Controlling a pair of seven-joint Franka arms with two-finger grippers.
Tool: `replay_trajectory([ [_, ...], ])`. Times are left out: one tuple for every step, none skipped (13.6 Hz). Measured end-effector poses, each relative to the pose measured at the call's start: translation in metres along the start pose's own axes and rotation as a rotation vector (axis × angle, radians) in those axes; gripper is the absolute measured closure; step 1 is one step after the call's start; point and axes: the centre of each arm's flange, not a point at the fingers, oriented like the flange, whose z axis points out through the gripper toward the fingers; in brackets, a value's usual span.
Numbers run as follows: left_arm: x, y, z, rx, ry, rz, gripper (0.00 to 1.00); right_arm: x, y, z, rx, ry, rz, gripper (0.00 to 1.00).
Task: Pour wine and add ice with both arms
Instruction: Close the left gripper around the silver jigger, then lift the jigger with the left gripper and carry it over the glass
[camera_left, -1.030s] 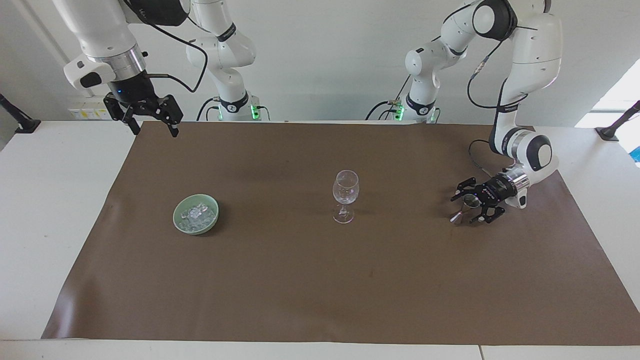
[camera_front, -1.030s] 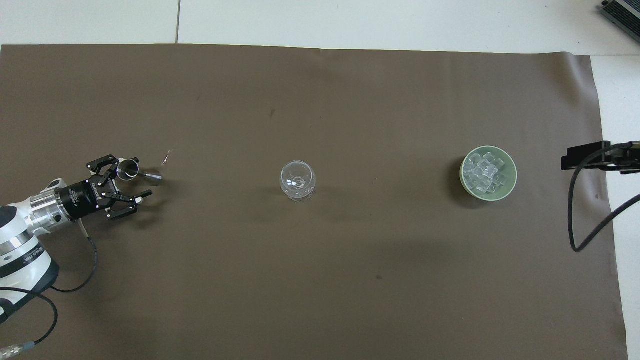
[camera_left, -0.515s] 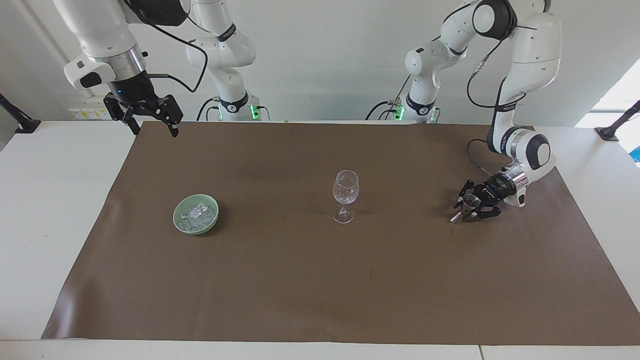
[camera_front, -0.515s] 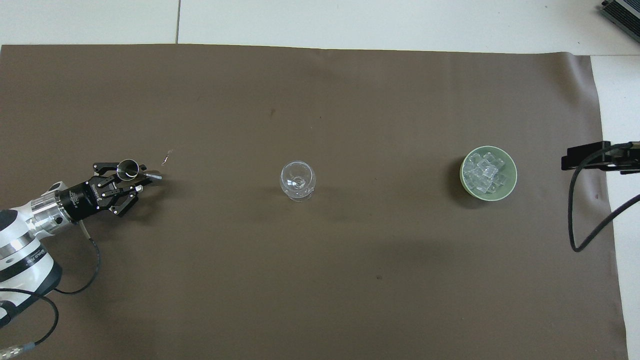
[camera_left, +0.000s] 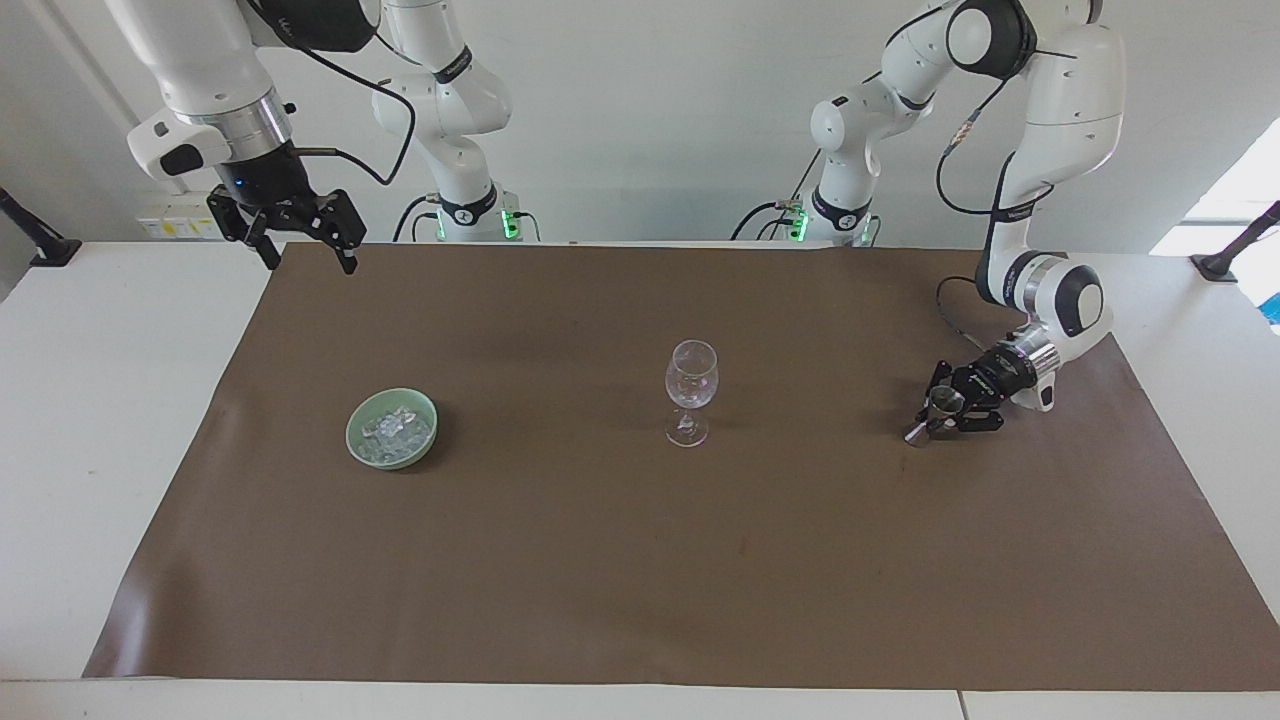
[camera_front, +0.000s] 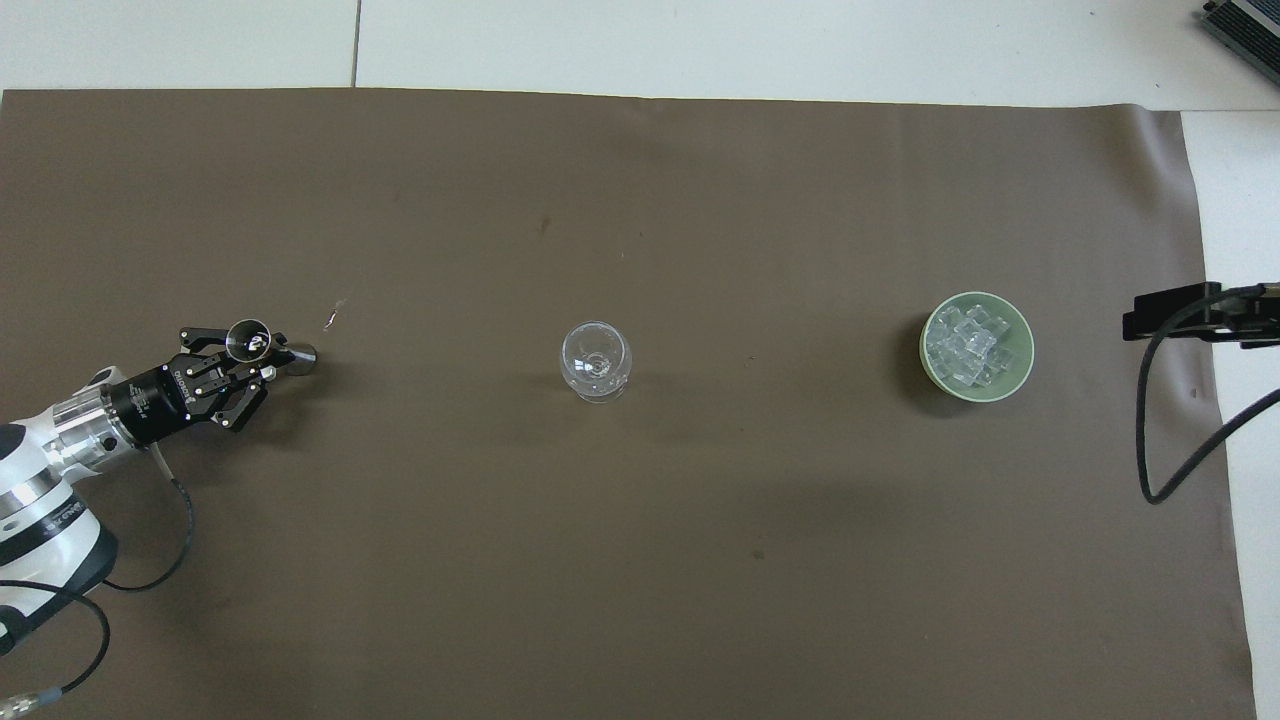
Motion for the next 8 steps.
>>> replay_trajectory([
  [-0.006,0.001,0.000,0.000,-0.001,0.011,0.80,0.000,0.000,0.000,0.000,0.000,0.000,0.00],
  [-0.011,0.002,0.000,0.000,-0.001,0.019,0.80,0.000,0.000,0.000,0.000,0.000,0.000,0.00],
  [-0.017,0.002,0.001,0.002,-0.002,0.028,0.80,0.000,0.000,0.000,0.000,0.000,0.000,0.00],
  [-0.023,0.002,0.004,0.007,-0.003,0.037,0.80,0.000,0.000,0.000,0.000,0.000,0.000,0.00],
  [-0.030,0.002,0.010,0.019,-0.005,0.047,0.80,0.000,0.000,0.000,0.000,0.000,0.000,0.00],
  [-0.038,0.000,0.017,0.033,-0.006,0.052,0.80,0.000,0.000,0.000,0.000,0.000,0.000,0.00],
  [-0.046,-0.001,0.025,0.047,-0.007,0.049,0.80,0.000,0.000,0.000,0.000,0.000,0.000,0.00],
  [-0.054,-0.002,0.030,0.056,-0.005,0.044,0.80,0.000,0.000,0.000,0.000,0.000,0.000,0.00],
])
